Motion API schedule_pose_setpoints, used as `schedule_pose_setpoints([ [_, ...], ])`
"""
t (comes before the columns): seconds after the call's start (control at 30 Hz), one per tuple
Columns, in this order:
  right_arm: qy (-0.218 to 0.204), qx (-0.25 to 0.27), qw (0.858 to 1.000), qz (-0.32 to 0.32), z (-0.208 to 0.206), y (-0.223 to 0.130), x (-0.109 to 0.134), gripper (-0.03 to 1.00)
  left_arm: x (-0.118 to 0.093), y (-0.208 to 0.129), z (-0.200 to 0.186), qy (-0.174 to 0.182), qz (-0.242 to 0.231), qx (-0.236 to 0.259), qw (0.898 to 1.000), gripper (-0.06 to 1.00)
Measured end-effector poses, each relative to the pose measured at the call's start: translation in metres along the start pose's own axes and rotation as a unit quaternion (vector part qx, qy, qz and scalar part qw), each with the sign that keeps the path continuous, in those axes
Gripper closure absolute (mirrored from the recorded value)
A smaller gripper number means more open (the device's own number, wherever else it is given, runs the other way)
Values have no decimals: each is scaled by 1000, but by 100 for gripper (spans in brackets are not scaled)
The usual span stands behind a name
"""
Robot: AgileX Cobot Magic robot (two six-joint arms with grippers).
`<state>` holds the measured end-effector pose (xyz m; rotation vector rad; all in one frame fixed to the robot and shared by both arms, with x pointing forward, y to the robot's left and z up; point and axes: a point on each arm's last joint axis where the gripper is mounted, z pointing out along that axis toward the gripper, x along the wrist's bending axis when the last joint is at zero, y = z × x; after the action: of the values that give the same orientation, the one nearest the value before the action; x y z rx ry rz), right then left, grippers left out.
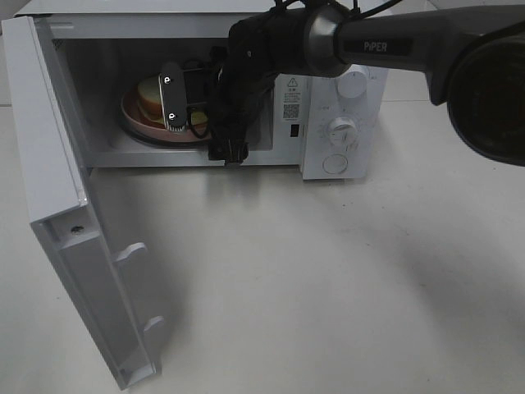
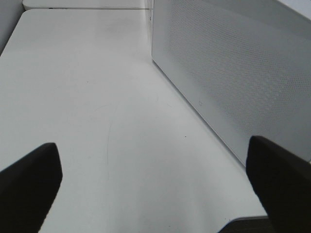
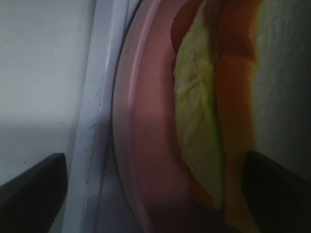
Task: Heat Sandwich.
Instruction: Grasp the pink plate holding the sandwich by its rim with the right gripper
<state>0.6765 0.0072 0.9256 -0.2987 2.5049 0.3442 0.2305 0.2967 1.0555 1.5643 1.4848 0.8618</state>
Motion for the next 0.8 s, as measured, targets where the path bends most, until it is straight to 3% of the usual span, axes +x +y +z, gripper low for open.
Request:
schedule_pose_setpoints([
  [0.47, -3, -4, 1000, 10, 9, 2, -2, 11, 0, 0, 0, 0, 0, 0, 1000, -3],
  [0.7, 27, -5, 1000, 13, 25, 8, 15, 12, 0, 0, 0, 0, 0, 0, 1000, -3],
  [0.8, 31, -7, 999, 14, 28, 10, 19, 19, 0, 0, 0, 0, 0, 0, 1000, -3],
])
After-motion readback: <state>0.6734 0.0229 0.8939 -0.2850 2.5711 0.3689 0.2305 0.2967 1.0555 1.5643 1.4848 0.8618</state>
